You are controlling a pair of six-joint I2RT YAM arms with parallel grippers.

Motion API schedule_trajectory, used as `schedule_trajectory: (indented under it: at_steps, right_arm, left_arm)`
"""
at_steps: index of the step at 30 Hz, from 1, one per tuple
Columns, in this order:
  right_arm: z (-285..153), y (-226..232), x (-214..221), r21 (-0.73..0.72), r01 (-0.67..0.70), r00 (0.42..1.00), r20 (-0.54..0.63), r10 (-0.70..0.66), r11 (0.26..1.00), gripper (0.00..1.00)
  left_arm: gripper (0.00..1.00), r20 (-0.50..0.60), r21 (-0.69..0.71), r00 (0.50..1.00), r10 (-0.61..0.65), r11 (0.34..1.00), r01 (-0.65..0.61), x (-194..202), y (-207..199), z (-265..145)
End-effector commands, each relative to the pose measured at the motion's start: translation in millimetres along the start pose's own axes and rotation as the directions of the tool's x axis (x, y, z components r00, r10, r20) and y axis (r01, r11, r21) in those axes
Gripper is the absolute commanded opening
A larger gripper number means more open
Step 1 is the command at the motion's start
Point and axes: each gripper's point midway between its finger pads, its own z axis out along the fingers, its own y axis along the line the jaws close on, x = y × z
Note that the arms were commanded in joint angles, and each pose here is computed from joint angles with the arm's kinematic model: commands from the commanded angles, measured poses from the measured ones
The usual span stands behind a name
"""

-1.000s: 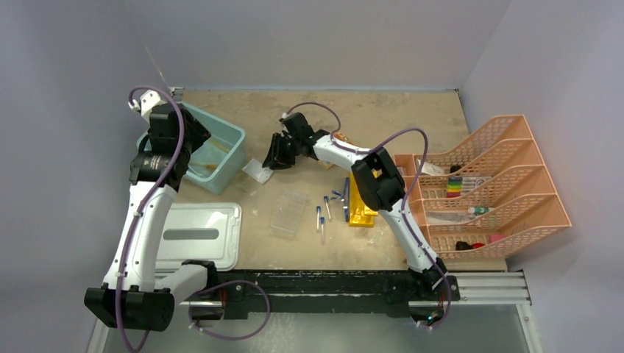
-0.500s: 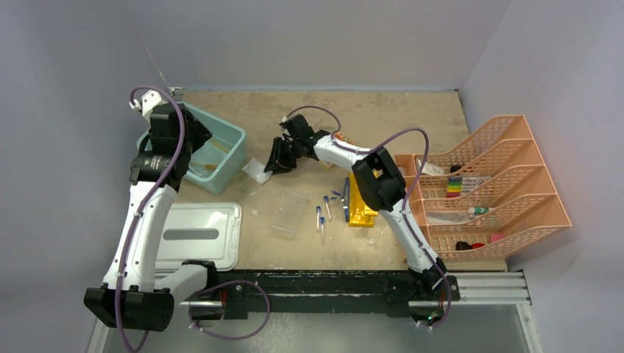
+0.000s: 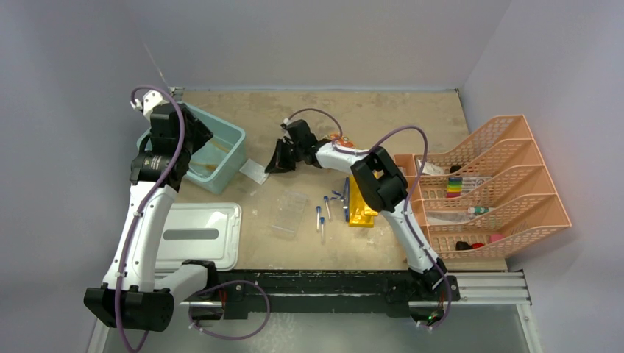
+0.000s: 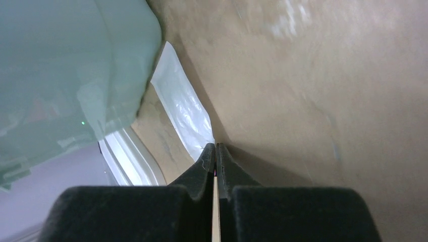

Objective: Organize the chemistry lab equipment

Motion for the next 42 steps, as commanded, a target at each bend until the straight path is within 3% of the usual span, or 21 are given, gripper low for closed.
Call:
schedule_trajectory:
  at_steps: [1,5,11,18,23,26,38,42]
  right_arm:
    - [-45.8,20.9,-35.8,-0.048,0.078,0.984,0.161,-0.069,0.996,0.0]
    - [-112.6,43.1,-66.5,-0.134,0.14,0.949,0.302,-0.094,0.981,0.0]
    - [-196.0,67.5,-83.2,-0.142,0.246,0.89,0.424,-0.166,0.959,0.0]
    - [-271.6,128.7,-99.6,-0.215,0.381,0.814,0.54,-0.216,0.899,0.0]
    - [-303.8,169.7,-97.8,-0.279,0.482,0.771,0.586,-0.25,0.831,0.0]
    - [-317.4,190.3,-96.1,-0.333,0.506,0.767,0.595,-0.239,0.796,0.0]
    - [-353.5,226.3,-75.5,-0.47,0.508,0.793,0.583,-0.178,0.722,0.0]
    - [-356.9,227.7,-72.9,-0.478,0.504,0.795,0.583,-0.17,0.719,0.0]
  left_arm:
    - [0.52,0.02,0.091,0.999,-0.032,0.995,0.03,-9.7,-21.4,-4.3]
    - [0.56,-0.014,0.177,0.997,-0.07,0.982,0.072,-4.1,-40.3,0.0]
    - [0.62,-0.09,0.327,0.986,-0.14,0.931,0.163,8.2,-75.3,9.8]
    - [0.64,-0.269,0.608,0.937,-0.222,0.716,0.344,20.5,-139.5,-4.6]
    - [0.67,-0.454,0.597,0.813,-0.366,0.553,0.582,20.7,-172.1,-19.2]
    - [0.72,-0.534,0.624,0.76,-0.371,0.433,0.65,27.7,-201.9,-42.1]
    - [0.74,-0.594,0.656,0.725,-0.347,0.313,0.687,45.4,-223.0,-52.5]
    - [0.56,-0.595,0.688,0.724,-0.349,0.244,0.683,33.1,-227.2,-66.5]
